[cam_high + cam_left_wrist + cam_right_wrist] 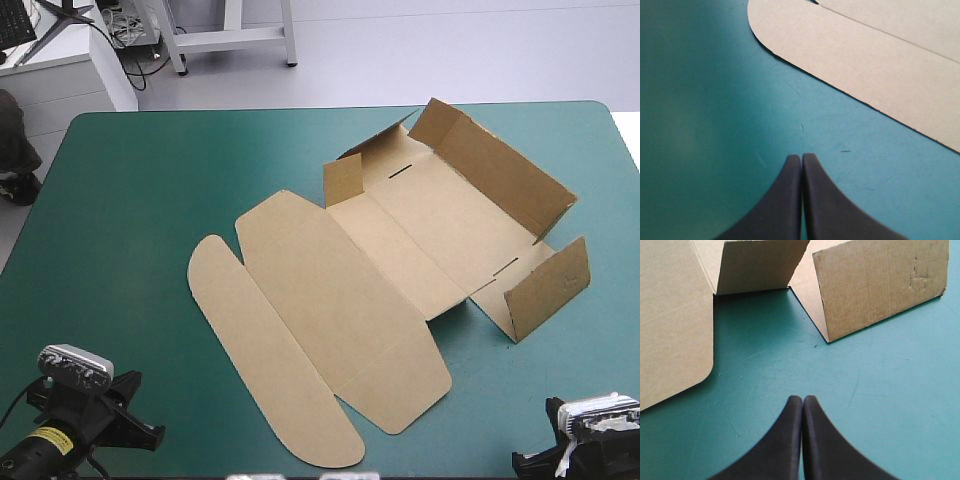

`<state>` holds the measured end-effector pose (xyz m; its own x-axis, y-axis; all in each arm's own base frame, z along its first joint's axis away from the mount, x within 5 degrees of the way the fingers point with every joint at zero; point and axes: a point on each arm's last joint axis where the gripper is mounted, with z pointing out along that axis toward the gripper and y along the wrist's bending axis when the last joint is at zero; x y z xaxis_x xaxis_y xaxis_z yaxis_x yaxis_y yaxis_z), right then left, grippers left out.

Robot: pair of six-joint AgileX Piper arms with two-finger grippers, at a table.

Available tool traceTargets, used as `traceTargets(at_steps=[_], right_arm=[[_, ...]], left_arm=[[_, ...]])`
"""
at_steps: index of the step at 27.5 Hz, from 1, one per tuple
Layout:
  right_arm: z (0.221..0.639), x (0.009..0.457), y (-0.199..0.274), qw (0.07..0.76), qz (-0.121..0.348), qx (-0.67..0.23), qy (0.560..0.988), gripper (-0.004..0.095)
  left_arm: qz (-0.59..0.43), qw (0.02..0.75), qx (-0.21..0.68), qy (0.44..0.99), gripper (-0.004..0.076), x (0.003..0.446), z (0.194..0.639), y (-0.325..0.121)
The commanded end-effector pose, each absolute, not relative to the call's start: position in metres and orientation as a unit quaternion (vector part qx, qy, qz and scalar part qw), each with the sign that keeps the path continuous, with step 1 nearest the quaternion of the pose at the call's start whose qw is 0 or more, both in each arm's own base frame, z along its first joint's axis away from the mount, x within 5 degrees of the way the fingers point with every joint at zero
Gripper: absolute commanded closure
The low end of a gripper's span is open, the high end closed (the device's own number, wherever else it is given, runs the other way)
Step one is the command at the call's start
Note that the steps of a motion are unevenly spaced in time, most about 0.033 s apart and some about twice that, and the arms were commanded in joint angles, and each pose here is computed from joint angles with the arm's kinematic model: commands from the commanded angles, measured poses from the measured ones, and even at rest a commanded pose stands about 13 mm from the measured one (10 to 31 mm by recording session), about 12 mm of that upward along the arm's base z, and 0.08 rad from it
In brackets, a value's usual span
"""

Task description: Fold the box

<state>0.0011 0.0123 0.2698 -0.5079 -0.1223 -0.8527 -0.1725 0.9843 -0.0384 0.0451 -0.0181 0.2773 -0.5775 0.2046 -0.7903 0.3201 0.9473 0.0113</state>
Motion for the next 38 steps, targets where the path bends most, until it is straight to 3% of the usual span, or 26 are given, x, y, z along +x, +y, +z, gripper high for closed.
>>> traceTargets(at_steps=[1, 32, 35, 38], right_arm=[[0.2815, 0.0047, 0.0125, 0.519, 0.027, -0.084, 0.850, 0.0928], [0.2815, 0.0047, 0.0125, 0.519, 0.027, -0.084, 0.850, 0.0925], [0.2815, 0.0047, 0.0125, 0.519, 0.027, -0.084, 0.850, 0.0880], [0.2815, 0.0047, 0.0125, 0.519, 0.027, -0.084, 0.850, 0.0739]], left_arm=[[-0.074, 0.469, 0.140, 0.869, 0.0734, 0.0486, 0.2901, -0.0192], [-0.074, 0.467, 0.140, 0.870, 0.0734, 0.0484, 0.2899, -0.0192], [-0.074, 0.467, 0.140, 0.870, 0.0734, 0.0484, 0.2899, -0.0192], [-0.073, 0.467, 0.143, 0.869, 0.0734, 0.0484, 0.2899, -0.0192]])
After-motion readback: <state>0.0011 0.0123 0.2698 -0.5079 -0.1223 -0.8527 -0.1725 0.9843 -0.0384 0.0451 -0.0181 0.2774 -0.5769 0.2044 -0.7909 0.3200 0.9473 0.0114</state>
